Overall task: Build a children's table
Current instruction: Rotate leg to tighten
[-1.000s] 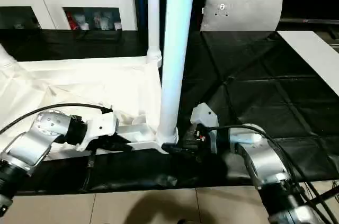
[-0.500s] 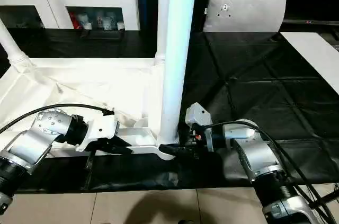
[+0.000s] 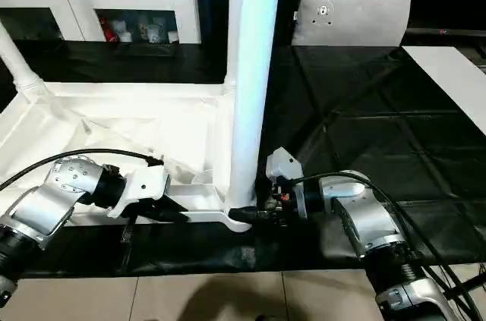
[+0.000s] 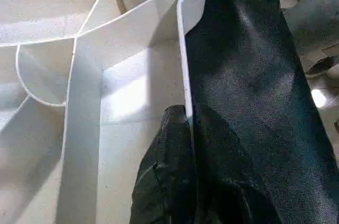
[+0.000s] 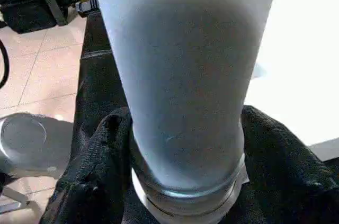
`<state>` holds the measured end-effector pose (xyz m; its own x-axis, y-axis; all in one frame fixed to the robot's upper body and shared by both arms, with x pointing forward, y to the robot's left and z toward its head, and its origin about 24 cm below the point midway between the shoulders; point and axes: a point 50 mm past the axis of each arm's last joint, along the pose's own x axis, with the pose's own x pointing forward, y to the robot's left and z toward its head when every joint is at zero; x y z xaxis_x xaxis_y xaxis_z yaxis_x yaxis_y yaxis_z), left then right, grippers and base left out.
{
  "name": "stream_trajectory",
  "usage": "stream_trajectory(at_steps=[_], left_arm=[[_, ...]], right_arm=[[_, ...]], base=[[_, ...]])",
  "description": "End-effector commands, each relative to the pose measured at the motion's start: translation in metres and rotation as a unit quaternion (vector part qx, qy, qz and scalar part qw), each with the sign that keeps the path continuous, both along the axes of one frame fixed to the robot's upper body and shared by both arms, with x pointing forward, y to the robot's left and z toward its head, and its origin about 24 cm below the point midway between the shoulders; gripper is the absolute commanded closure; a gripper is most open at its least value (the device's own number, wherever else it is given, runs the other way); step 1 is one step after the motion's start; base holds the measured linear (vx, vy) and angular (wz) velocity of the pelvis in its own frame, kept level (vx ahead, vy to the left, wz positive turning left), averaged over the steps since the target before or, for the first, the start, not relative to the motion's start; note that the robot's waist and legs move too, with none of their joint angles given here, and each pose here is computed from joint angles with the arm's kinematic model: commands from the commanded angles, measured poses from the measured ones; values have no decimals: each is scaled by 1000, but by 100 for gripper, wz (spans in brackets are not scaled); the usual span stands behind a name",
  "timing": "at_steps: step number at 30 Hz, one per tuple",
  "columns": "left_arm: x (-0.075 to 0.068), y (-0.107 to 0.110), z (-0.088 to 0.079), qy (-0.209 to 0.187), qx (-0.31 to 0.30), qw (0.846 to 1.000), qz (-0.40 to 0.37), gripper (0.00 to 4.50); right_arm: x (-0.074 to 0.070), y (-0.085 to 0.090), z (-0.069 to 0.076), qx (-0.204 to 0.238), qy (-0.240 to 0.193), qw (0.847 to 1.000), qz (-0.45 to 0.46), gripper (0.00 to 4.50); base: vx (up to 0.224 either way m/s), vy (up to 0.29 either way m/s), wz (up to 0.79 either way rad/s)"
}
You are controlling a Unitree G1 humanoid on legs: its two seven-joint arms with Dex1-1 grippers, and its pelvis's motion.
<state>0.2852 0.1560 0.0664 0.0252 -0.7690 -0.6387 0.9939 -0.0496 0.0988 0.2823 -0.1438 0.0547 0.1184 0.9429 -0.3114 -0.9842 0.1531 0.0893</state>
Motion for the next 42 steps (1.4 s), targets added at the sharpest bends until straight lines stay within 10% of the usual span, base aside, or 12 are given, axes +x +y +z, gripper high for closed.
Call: stream_trajectory(at_steps=[1,10,24,42], left_arm=[[-1,-6,8,-4,-14,1000,-15,450],[9,-39,21,0,-94,986,141,450],[25,-97,35,-75,-94,945,305,450],[30,-59,21,-85,-74,957,268,450]], right_arm=[[-9,6,-13,-2,41,999,5,180],[-16,34,-35,14,75,985,-158,181],[16,75,-47,39,112,890,-441,181],[20,40,-28,81,22,905,-417,23]], base=[[0,0,0],[0,0,0],[7,7,-4],[34,3,-3]])
